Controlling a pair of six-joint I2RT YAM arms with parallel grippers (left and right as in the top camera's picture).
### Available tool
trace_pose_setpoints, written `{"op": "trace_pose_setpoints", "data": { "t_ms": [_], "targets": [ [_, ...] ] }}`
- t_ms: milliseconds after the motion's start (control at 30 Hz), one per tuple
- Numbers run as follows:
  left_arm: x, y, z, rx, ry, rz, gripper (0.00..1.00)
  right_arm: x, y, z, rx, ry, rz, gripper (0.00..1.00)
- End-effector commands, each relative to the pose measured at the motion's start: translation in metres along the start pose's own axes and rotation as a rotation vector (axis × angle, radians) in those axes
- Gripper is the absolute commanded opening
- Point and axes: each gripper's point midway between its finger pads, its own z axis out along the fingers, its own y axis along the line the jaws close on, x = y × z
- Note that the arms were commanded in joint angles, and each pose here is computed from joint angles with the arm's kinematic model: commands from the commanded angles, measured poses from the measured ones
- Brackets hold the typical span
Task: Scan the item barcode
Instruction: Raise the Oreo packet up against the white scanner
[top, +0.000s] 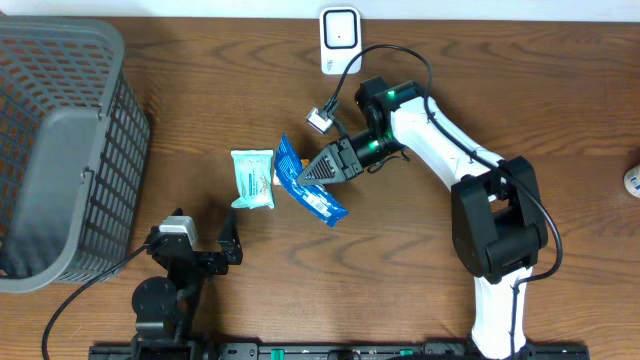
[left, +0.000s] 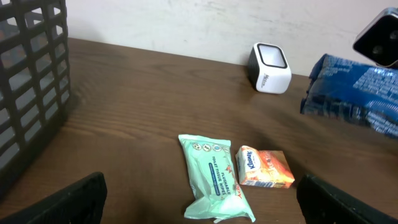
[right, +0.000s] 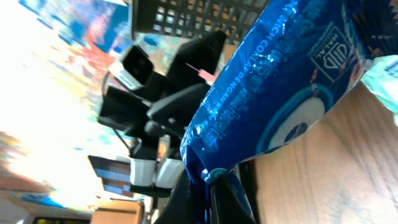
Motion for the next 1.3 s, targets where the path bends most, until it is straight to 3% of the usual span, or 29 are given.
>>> {"op": "trace_pose_setpoints", "data": {
  "t_ms": [0, 300, 433, 633, 900, 1267],
  "targets": [
    [0.012, 0.0, 0.001, 0.006, 0.038, 0.014, 0.98, -0.009, 0.016, -0.002, -0.103, -0.051, 0.023, 0.01],
    [0.012, 0.0, 0.001, 0.006, 0.038, 0.014, 0.98, -0.002, -0.005, -0.003, 0.051, 0.016, -0.07, 0.02],
    [0.012, 0.0, 0.001, 0.006, 0.038, 0.014, 0.98, -0.012, -0.045, -0.012, 0.389, 0.08, 0.012, 0.02],
    [0.012, 0.0, 0.001, 0.006, 0.038, 0.014, 0.98, -0.062, -0.104, -0.06, 0.952, -0.049, -0.012, 0.01],
    [0.012, 0.0, 0.001, 0.006, 0.038, 0.014, 0.98, -0.132, -0.114, -0.111, 1.26, -0.262, -0.246, 0.01],
    [0.012, 0.0, 0.001, 0.006, 0.038, 0.014, 0.98, -0.22, -0.073, -0.167, 1.595, -0.43, -0.754, 0.01]
  ]
}}
